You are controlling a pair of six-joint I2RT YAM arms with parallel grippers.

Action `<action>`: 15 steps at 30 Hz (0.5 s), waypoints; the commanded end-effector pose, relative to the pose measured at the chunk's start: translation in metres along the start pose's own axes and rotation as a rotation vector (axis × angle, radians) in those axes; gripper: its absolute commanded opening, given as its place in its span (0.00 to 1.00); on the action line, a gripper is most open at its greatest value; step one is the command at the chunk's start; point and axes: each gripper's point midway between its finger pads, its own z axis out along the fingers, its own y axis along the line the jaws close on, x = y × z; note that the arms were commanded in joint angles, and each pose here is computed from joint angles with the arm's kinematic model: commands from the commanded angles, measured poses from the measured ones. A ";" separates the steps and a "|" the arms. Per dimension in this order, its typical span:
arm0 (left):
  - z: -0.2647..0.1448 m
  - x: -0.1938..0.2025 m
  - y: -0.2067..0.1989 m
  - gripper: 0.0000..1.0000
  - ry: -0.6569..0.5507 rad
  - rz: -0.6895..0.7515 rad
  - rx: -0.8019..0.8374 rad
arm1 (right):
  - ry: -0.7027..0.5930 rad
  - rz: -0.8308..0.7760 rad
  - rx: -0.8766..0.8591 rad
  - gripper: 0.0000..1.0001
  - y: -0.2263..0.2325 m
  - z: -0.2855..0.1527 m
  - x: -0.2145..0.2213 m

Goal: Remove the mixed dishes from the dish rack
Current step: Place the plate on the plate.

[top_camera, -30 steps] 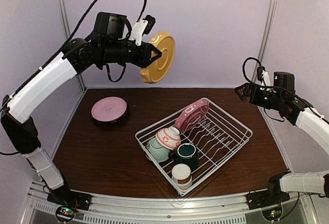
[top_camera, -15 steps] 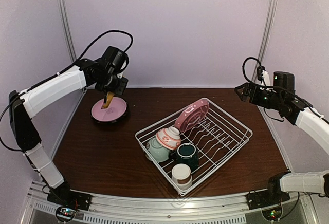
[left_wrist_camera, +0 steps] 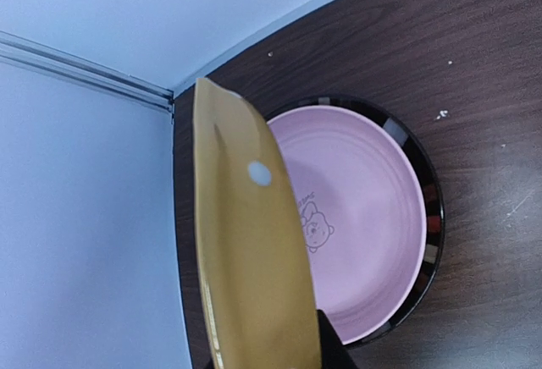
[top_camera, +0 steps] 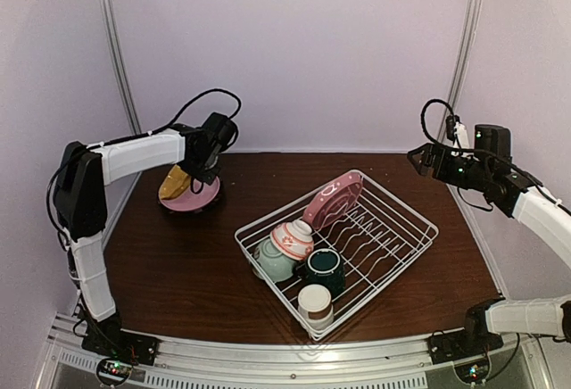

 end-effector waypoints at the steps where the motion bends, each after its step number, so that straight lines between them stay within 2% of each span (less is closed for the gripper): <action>1: 0.003 -0.027 0.032 0.00 -0.069 -0.044 -0.160 | -0.006 0.010 -0.016 1.00 0.005 0.002 -0.004; 8: 0.029 -0.021 0.023 0.00 -0.035 0.013 -0.225 | -0.002 0.019 -0.022 1.00 0.005 0.002 -0.002; 15: 0.049 -0.023 0.012 0.00 -0.029 0.032 -0.211 | -0.006 0.024 -0.025 1.00 0.006 0.001 -0.003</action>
